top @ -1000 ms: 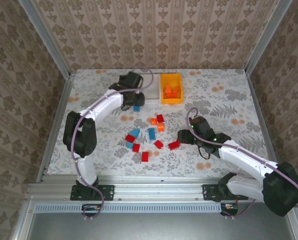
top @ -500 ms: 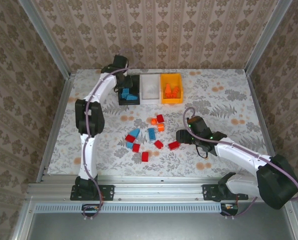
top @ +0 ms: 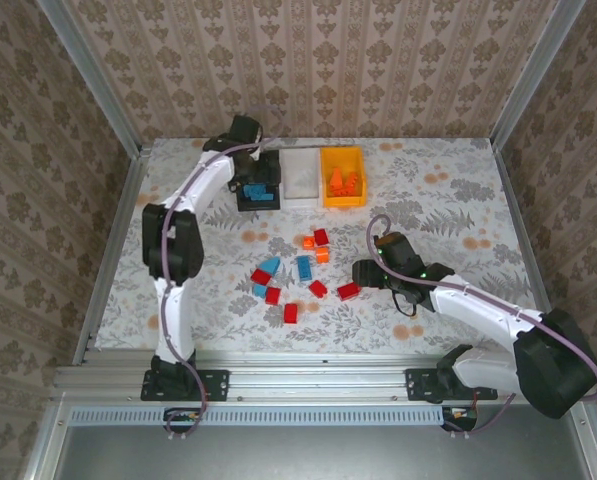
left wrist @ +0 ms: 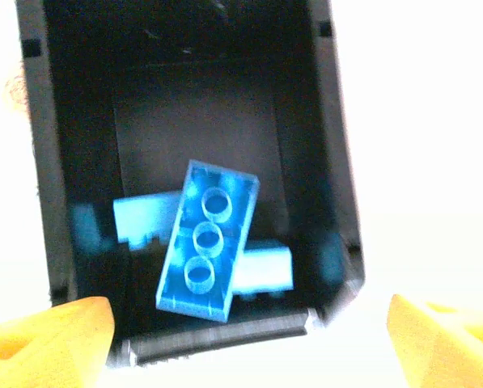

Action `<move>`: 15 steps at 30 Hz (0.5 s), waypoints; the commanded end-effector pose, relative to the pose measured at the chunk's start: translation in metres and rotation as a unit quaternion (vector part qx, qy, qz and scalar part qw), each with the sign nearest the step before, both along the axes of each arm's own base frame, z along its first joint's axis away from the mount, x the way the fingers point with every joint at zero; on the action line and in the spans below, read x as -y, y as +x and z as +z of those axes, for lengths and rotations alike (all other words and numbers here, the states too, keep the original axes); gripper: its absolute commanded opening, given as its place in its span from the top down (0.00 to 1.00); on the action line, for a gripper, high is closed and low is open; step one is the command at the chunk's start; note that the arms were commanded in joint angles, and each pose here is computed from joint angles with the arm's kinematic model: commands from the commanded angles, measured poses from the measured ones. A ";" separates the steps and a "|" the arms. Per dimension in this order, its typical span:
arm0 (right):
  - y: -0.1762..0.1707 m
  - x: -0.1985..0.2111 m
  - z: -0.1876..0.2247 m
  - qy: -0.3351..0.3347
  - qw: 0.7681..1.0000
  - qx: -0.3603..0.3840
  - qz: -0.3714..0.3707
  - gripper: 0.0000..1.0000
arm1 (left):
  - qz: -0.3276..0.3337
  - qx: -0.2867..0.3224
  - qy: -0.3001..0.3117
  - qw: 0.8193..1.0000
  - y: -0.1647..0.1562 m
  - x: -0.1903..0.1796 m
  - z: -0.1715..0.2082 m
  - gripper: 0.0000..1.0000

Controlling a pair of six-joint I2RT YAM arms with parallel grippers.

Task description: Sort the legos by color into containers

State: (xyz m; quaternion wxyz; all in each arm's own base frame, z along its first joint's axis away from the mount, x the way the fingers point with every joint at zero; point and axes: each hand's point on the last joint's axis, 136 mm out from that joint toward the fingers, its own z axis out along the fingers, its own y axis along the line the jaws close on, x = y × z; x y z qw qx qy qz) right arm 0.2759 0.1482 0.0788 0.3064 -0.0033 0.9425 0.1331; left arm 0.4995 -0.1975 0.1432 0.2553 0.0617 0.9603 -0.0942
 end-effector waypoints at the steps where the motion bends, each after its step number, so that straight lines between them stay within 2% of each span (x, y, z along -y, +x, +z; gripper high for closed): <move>1: 0.005 -0.004 0.020 0.013 1.000 0.022 0.003 0.25 | -0.009 0.049 -0.032 0.998 -0.031 0.011 0.048 0.09; 5: 0.002 0.006 0.021 0.005 0.999 0.034 -0.013 0.25 | -0.049 0.024 -0.039 0.998 -0.112 0.050 0.023 0.08; 9: 0.001 0.020 0.021 -0.009 0.998 0.048 -0.038 0.25 | -0.074 -0.021 -0.068 0.995 -0.176 0.091 -0.018 0.08; 15: 0.000 0.038 0.024 -0.019 0.995 0.068 -0.068 0.23 | -0.067 -0.075 -0.037 0.994 -0.225 0.123 -0.066 0.09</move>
